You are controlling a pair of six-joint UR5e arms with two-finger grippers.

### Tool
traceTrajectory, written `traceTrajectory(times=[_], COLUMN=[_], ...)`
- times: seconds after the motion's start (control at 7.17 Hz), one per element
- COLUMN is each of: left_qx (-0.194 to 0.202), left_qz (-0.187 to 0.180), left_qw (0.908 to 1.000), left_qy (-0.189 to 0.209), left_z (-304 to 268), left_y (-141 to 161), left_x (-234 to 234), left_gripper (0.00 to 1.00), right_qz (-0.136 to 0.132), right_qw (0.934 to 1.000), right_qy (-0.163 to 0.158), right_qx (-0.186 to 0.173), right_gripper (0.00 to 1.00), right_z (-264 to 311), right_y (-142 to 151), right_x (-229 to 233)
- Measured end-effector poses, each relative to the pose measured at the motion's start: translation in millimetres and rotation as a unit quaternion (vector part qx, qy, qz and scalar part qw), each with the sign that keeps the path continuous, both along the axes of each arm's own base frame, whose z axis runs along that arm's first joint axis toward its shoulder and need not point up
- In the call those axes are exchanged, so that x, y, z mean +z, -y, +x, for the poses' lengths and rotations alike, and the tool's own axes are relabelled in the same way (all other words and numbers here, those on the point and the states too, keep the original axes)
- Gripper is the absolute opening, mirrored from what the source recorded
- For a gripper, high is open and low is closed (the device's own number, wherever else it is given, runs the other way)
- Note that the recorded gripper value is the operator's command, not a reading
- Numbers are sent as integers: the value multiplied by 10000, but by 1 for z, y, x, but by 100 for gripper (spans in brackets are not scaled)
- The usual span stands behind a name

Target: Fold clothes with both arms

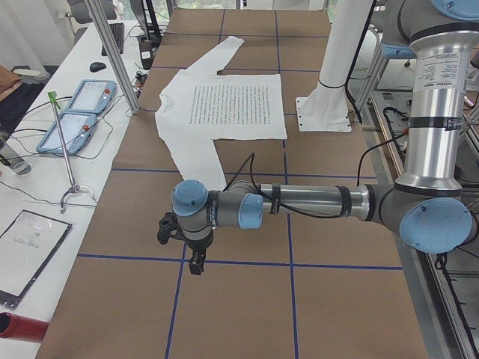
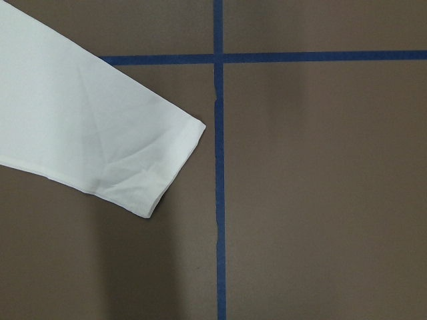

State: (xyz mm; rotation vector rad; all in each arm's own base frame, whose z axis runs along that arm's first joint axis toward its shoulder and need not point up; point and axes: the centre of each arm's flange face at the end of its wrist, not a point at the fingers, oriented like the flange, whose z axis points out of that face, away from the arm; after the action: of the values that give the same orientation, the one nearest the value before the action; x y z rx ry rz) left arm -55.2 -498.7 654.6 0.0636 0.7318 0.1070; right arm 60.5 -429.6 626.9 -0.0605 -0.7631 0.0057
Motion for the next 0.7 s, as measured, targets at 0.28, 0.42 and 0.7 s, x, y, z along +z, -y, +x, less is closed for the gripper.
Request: traceTrajectory(times=[0.28, 0.42, 0.7], left_qx=[1, 0, -1], left_qz=[17, 85, 555], left_qw=[10000, 10000, 9985], left_qy=[1, 3, 7], left_z=[0, 0, 0], left_y=[1, 4, 16], left_x=[-1, -3, -19], left_gripper=[100, 100, 100], right_qz=[30, 38, 62], right_qw=[10000, 10000, 10000], right_qy=[-3, -7, 6], right_qx=[3, 13, 25], right_gripper=[100, 100, 100], right_z=[0, 0, 0], right_y=[2, 3, 6], right_x=[-3, -4, -7])
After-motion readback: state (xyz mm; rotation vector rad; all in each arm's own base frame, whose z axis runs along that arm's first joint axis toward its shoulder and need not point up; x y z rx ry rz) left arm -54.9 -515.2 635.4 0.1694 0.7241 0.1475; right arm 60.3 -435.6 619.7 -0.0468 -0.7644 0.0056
